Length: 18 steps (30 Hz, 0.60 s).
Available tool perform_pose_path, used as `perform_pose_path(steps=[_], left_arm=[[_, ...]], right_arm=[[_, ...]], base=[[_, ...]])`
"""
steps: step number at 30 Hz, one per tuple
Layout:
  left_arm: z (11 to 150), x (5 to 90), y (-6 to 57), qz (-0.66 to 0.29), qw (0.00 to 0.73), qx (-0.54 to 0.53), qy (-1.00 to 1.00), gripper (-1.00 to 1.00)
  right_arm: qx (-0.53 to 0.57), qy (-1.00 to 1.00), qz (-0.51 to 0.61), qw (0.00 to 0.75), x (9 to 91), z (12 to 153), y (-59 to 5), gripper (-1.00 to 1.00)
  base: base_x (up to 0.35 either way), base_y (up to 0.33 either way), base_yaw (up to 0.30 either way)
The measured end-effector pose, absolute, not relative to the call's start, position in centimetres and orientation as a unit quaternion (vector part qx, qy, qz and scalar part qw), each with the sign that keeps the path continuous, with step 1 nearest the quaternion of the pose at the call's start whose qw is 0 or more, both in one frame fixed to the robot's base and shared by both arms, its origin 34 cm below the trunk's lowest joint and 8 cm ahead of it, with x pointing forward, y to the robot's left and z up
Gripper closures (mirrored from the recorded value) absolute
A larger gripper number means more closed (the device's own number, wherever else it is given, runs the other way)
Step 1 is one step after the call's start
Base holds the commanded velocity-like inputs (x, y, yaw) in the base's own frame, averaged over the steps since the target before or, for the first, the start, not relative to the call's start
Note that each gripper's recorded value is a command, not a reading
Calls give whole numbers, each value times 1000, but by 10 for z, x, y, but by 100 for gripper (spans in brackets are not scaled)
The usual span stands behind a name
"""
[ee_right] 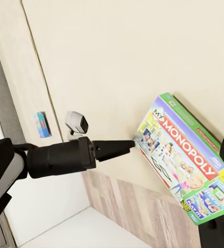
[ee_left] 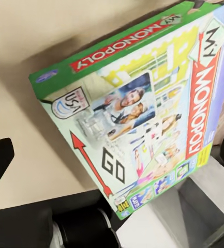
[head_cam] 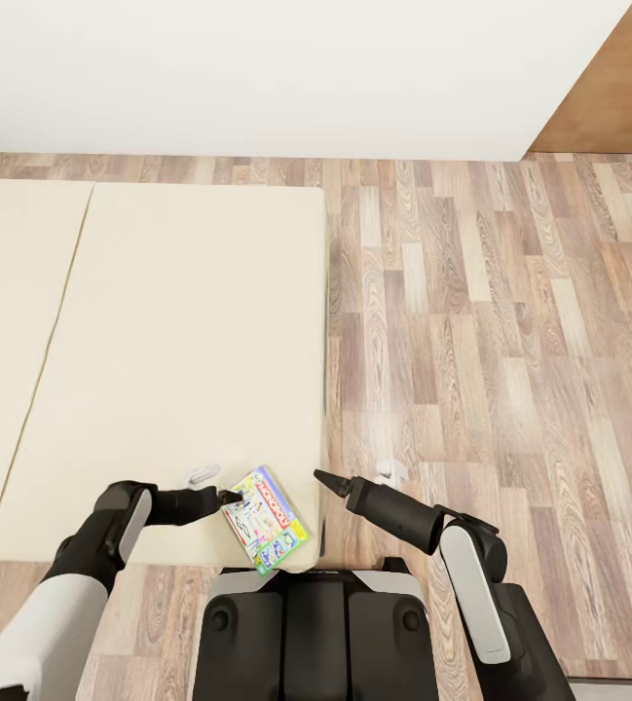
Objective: Put all the toys in the child's room - the three board games (two on the bed and one on the table), the two jigsaw puzzles on the table, and the tennis ball on the table - inside the toy box on the table in the child's room.
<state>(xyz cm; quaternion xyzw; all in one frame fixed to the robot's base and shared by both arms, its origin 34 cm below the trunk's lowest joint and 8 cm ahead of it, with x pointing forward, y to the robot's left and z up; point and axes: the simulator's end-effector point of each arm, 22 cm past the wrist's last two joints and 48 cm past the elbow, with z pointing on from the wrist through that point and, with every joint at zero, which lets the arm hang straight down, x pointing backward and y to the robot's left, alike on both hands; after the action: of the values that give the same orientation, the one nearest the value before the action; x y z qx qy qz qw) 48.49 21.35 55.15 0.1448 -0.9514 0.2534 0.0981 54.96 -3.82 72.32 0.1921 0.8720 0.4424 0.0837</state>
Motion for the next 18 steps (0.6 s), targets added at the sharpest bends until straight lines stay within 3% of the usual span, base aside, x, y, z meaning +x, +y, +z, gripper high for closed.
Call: perform_pose_path(steps=[18], left_arm=[[546,501,213,252,49,131,-958,-100]], right_arm=[[192,872,443,85,550,724,-39,-100]], base=[[0,0,0]])
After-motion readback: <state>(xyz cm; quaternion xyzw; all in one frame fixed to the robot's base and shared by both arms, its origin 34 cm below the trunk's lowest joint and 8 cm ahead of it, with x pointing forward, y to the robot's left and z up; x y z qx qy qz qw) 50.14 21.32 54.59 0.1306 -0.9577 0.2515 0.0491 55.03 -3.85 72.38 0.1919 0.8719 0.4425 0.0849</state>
